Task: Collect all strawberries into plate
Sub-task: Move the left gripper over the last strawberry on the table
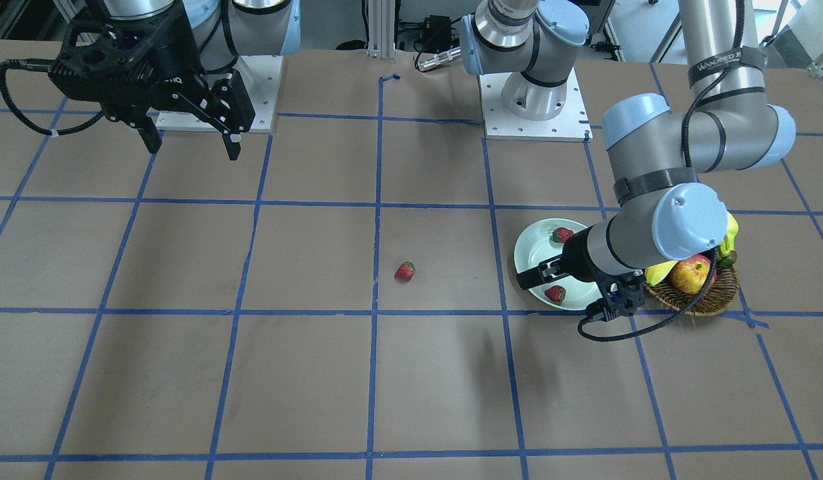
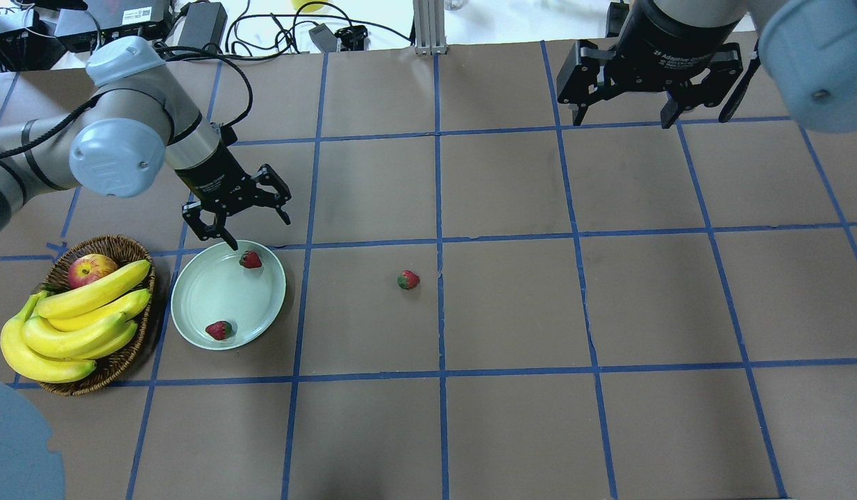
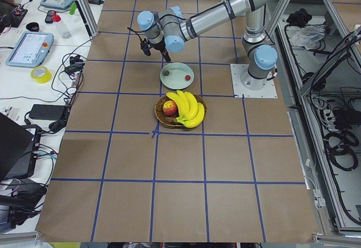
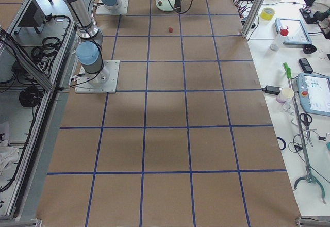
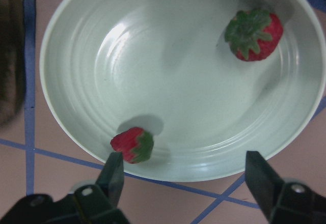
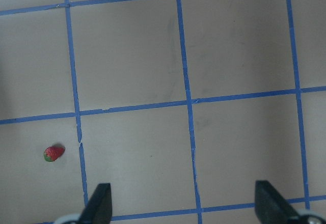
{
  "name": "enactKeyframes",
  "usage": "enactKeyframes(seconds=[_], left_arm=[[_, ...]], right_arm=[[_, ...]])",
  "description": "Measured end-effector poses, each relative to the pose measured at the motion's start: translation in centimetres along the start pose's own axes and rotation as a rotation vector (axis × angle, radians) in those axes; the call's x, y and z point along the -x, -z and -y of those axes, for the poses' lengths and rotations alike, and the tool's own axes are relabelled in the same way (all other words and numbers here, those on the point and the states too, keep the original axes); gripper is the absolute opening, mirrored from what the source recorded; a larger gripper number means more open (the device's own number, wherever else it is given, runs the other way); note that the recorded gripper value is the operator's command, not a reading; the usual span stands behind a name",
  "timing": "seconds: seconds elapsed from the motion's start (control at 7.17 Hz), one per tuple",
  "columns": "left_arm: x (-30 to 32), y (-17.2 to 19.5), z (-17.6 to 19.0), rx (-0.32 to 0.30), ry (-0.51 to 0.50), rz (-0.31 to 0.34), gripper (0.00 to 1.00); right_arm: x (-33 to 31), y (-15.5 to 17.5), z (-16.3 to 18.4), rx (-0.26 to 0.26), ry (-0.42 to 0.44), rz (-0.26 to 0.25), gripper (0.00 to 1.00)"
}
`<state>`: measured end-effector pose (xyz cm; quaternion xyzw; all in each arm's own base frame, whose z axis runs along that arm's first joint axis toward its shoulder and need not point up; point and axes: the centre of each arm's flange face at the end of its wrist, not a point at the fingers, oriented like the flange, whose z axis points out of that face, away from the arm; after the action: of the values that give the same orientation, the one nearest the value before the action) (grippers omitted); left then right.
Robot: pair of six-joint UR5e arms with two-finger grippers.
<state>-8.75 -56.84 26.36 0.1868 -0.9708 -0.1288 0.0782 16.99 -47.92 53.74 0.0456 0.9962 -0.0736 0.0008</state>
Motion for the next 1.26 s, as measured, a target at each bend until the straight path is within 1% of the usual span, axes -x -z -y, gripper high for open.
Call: enactKeyframes(seconds=[0.14, 0.28, 0.56, 0.7, 0.98, 1.12, 1.26], left_arm=[[-4.0, -0.9, -1.6, -0.035, -0.084, 0.001, 1.0], [-7.7, -2.1, -3.5, -0.057, -0.172, 0.01, 1.0], [-12.1, -4.4, -6.6, -0.055, -0.361, 0.037, 1.0], [-13.2, -5.6, -7.5, -0.054, -0.451, 0.044, 1.0], [-14.2, -8.7, -7.4, -0.074, -0.64, 0.022, 1.0], [-14.1, -10.1, -7.5, -0.07, -0.727, 0.018, 1.0], [-14.1, -10.9, -7.6, -0.068, -0.785, 0.016, 1.0]], right_arm=[[0.0, 0.0, 0.0, 0.0, 0.0, 0.0, 1.0], [0.0, 0.0, 0.0, 0.0, 0.0, 0.0, 1.0], [0.0, 0.0, 0.0, 0.0, 0.0, 0.0, 1.0], [0.0, 0.0, 0.0, 0.0, 0.0, 0.0, 1.0], [0.0, 0.0, 0.0, 0.0, 0.0, 0.0, 1.0], [0.0, 0.0, 0.0, 0.0, 0.0, 0.0, 1.0], [0.0, 0.0, 0.0, 0.0, 0.0, 0.0, 1.0]])
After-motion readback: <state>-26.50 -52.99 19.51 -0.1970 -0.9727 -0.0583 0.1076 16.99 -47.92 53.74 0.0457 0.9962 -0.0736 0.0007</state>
